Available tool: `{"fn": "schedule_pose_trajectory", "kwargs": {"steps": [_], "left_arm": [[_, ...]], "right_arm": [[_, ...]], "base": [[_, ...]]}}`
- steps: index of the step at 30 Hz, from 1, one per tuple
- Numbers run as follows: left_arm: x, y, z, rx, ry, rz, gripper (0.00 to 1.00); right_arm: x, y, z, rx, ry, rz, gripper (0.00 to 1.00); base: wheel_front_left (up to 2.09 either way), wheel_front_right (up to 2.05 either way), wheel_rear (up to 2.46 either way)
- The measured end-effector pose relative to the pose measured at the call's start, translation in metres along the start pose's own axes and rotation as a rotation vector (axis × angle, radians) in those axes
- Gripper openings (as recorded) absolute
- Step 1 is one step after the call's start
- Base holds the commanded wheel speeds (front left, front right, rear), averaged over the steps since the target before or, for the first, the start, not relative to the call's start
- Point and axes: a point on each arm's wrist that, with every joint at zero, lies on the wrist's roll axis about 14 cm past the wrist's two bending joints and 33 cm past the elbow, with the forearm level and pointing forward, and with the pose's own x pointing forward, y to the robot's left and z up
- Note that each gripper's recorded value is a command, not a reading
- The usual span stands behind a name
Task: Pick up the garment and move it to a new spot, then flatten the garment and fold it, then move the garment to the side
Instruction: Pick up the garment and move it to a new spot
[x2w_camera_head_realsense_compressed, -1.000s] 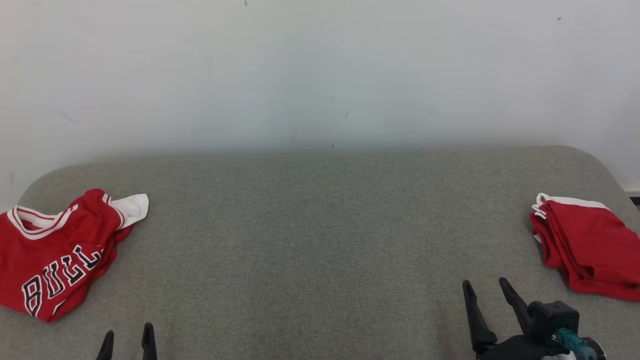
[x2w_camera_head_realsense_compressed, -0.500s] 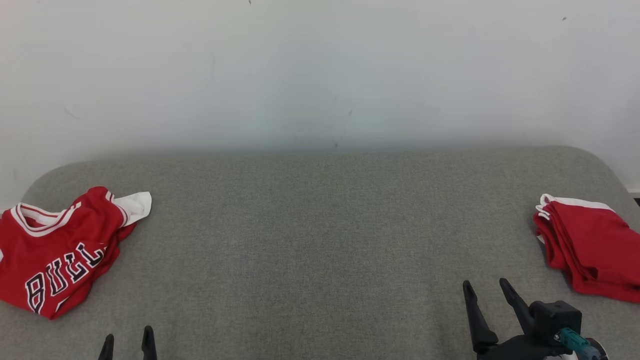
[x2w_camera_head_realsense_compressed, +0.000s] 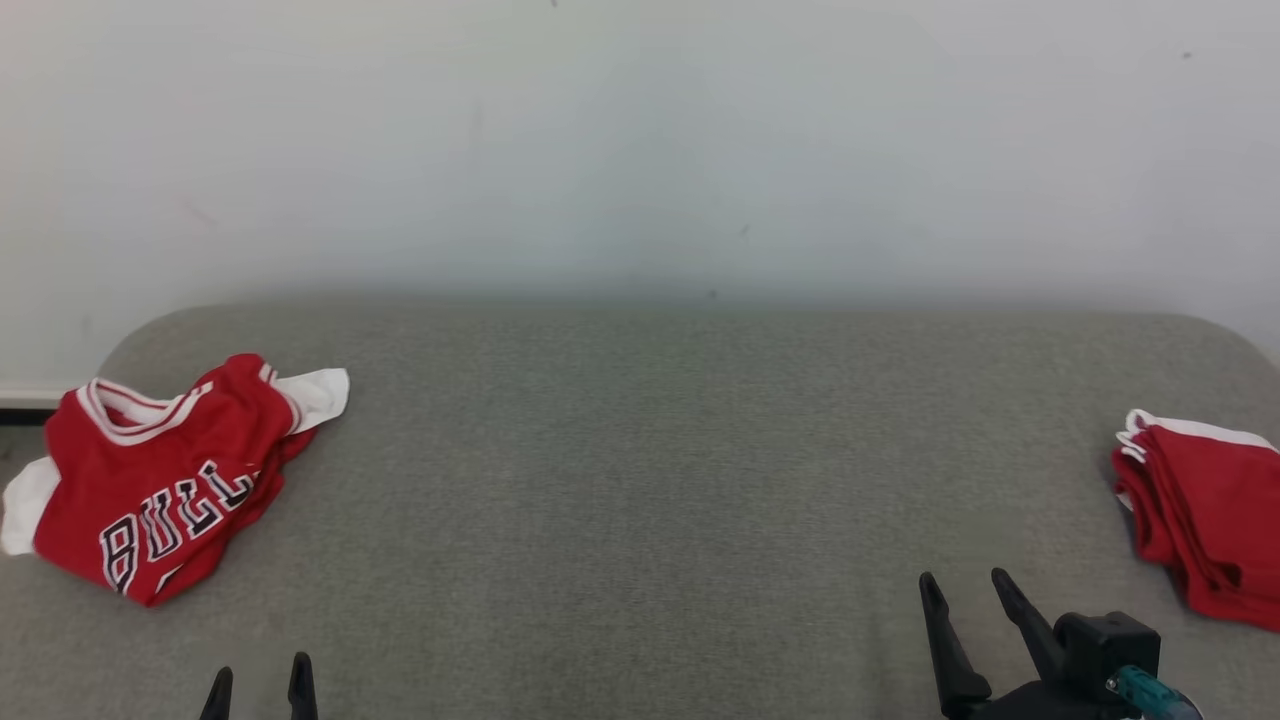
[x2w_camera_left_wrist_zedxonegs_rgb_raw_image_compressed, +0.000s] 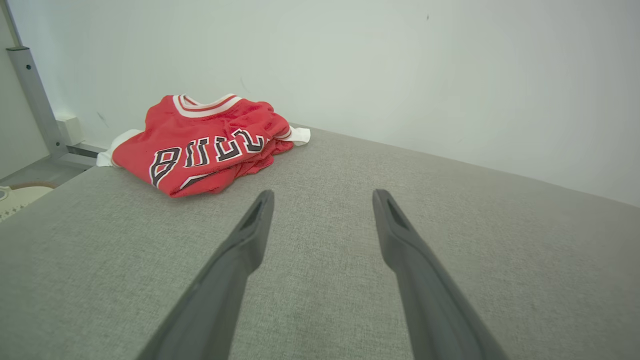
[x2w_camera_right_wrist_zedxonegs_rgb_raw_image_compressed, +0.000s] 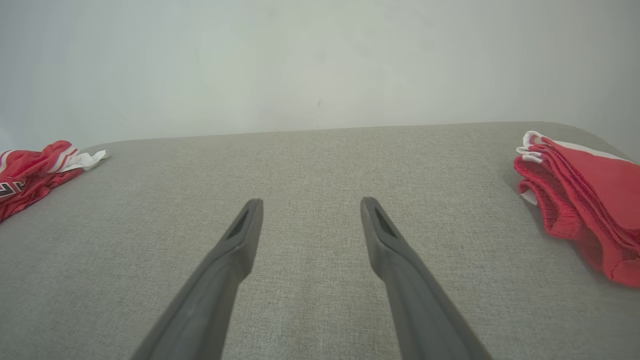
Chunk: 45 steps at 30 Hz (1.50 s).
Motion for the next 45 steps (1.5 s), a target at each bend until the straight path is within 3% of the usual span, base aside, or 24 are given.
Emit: {"fn": "schedule_pose_trajectory", "kwargs": {"steps": [13, 31, 45], "left_arm": [[-0.04, 0.051, 0.009, 0.023, -0.027, 0.159, 1.0], [-0.139, 0.123, 0.02, 0.022, -0.069, 0.487, 1.0], [-0.146, 0.126, 0.014, 0.02, -0.046, 0.52, 1.0]], "right_arm": [[0.024, 0.058, -0.012, 0.0, 0.04, 0.179, 1.0], [0.051, 0.185, -0.025, -0.04, 0.089, 0.548, 1.0], [0.057, 0.197, -0.038, -0.04, 0.124, 0.582, 1.0]], "base": [[0.0, 0.0, 0.0], [0.0, 0.0, 0.0], [0.0, 0.0, 0.0]]}}
